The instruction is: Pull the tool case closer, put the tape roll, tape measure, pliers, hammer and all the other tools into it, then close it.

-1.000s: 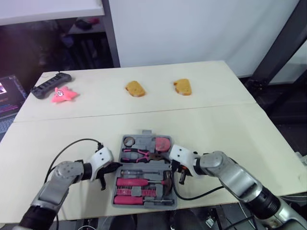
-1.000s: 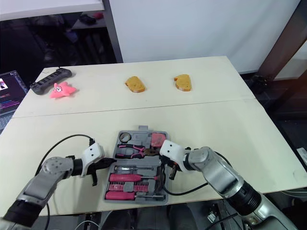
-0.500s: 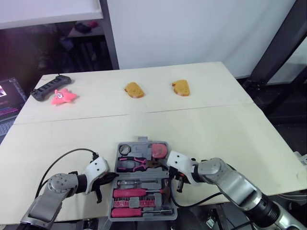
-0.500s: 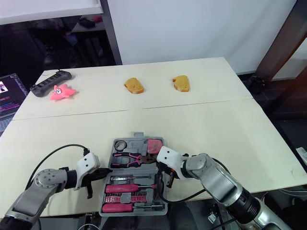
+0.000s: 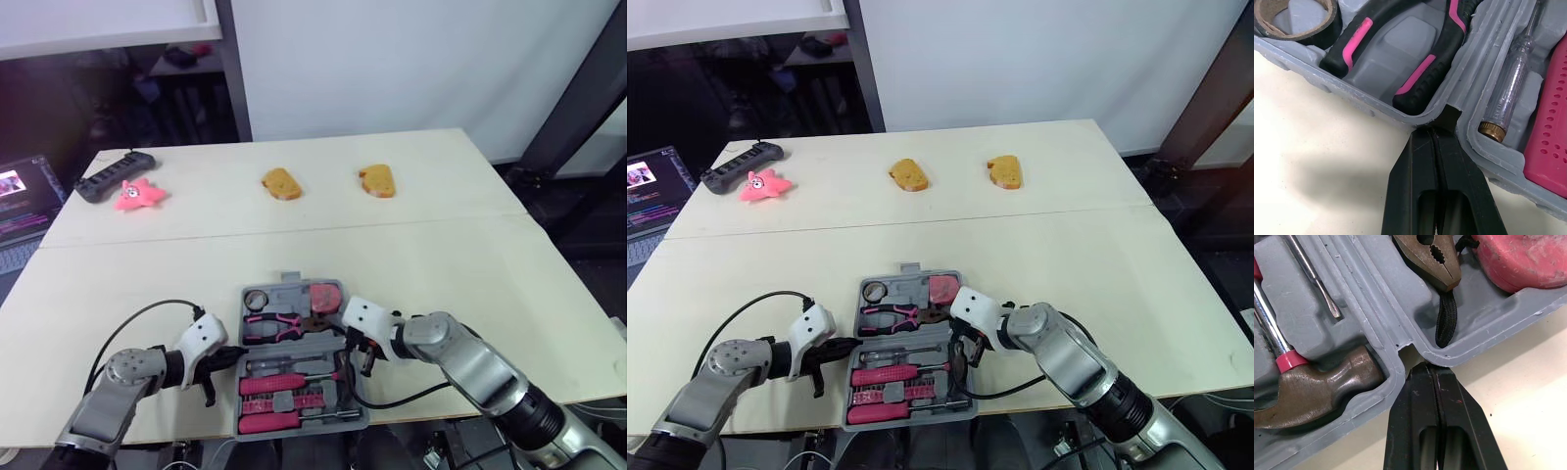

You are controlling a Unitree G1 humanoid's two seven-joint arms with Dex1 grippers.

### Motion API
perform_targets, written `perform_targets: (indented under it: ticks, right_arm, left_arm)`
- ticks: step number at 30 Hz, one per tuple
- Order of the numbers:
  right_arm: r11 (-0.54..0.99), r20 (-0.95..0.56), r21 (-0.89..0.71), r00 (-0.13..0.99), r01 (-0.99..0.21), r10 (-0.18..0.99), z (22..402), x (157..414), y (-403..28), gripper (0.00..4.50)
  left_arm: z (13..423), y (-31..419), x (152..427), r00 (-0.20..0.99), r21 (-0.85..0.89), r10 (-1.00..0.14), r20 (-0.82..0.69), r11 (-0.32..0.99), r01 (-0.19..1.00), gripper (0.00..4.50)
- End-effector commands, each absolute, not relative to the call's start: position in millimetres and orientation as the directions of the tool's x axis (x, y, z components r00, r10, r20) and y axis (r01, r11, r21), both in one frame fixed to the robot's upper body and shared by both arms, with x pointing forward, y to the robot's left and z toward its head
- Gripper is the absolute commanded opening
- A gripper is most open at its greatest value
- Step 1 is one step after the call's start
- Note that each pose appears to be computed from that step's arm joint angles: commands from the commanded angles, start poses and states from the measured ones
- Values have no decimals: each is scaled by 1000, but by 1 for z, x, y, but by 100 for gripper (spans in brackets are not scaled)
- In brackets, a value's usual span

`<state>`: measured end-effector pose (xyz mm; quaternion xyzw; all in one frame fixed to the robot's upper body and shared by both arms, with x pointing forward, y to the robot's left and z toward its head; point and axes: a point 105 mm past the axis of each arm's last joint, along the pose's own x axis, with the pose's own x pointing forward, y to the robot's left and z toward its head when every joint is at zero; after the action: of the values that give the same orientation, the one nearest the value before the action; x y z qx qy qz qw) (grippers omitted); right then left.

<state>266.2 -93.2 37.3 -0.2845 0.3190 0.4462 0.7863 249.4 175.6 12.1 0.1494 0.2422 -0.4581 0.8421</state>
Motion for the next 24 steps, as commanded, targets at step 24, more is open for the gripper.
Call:
perform_targets:
  ticks: [24]
  right_arm:
    - [436,-711,-209,442,-875,546,52,273,-97,2]
  left_arm:
    - [4,183,244,459,-1,-664,-590,569,822,0]
